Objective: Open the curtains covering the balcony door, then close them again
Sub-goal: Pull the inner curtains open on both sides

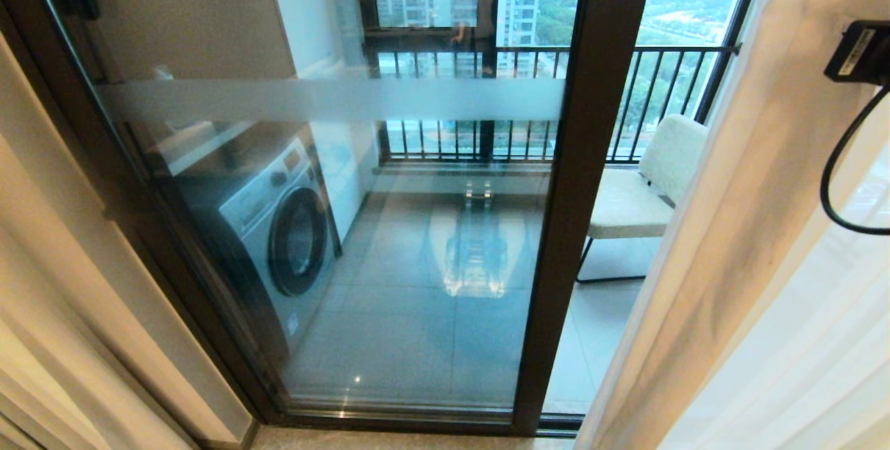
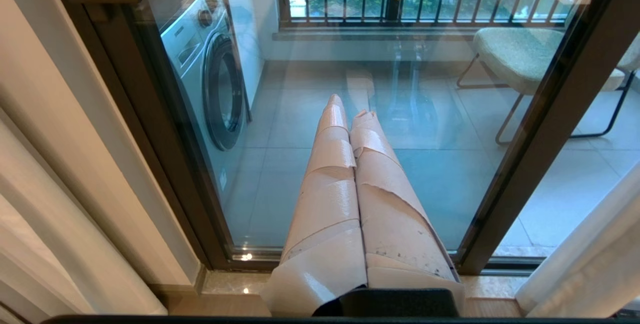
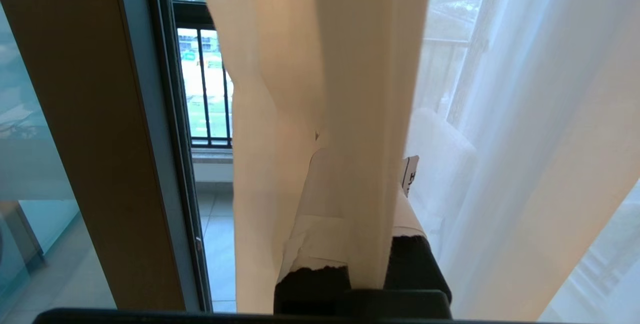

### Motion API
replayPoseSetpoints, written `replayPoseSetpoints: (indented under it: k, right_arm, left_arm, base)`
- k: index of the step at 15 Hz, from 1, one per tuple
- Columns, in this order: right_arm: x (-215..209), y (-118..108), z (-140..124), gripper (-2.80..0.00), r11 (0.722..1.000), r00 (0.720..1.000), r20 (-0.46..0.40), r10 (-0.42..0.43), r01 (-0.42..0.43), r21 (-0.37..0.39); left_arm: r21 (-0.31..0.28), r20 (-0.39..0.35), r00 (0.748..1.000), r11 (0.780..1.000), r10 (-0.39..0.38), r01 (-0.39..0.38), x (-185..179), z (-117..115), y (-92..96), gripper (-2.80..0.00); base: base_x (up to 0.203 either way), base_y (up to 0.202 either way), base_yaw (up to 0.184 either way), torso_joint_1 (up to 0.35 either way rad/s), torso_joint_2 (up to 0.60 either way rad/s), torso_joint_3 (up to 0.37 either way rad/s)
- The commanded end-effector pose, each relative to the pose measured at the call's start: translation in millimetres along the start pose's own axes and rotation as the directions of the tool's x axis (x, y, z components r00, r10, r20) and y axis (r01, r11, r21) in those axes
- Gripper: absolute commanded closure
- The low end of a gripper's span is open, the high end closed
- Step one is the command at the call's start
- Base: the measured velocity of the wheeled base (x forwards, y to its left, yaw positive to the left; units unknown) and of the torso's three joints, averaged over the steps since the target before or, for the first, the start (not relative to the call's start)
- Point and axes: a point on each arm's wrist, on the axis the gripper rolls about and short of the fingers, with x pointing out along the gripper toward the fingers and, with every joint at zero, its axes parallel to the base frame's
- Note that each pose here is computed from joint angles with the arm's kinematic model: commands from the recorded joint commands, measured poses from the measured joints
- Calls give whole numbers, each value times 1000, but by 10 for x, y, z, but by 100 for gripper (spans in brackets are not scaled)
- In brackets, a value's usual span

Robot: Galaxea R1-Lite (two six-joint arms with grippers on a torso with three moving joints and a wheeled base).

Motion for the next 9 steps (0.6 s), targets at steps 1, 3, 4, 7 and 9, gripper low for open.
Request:
replayPoseSetpoints:
  k: [1, 3, 4, 7, 9]
  right_arm:
    - [6, 3, -44, 0, 1000, 1000, -8, 0, 0, -2]
    - [-2, 4, -60, 0, 1000, 1000, -5, 1, -1, 0]
    - [-5, 5, -72, 0, 1000, 1000, -8, 1, -1, 0]
    - [-11, 5, -80, 0, 1000, 1000, -11, 0, 0, -1]
    - [-17, 5, -84, 0, 1000, 1000, -12, 0, 0, -1]
  left_arm:
    - [0, 1, 1000, 1000, 1, -1, 0, 0, 0, 0]
    - [0, 1, 1000, 1000, 0, 0, 0, 0, 0, 0]
    - [0, 1, 1000, 1000, 1, -1, 0, 0, 0, 0]
    - [0, 1, 1000, 1000, 1, -1, 0, 0, 0, 0]
    - [0, 1, 1000, 1000, 1, -1, 0, 0, 0, 0]
  base:
    - [0, 0, 0, 0, 0, 0]
    - [0, 0, 0, 0, 0, 0]
    - [0, 0, 0, 0, 0, 0]
    - [1, -133, 9, 4, 1, 0]
    - [0, -191, 2, 0, 0, 3]
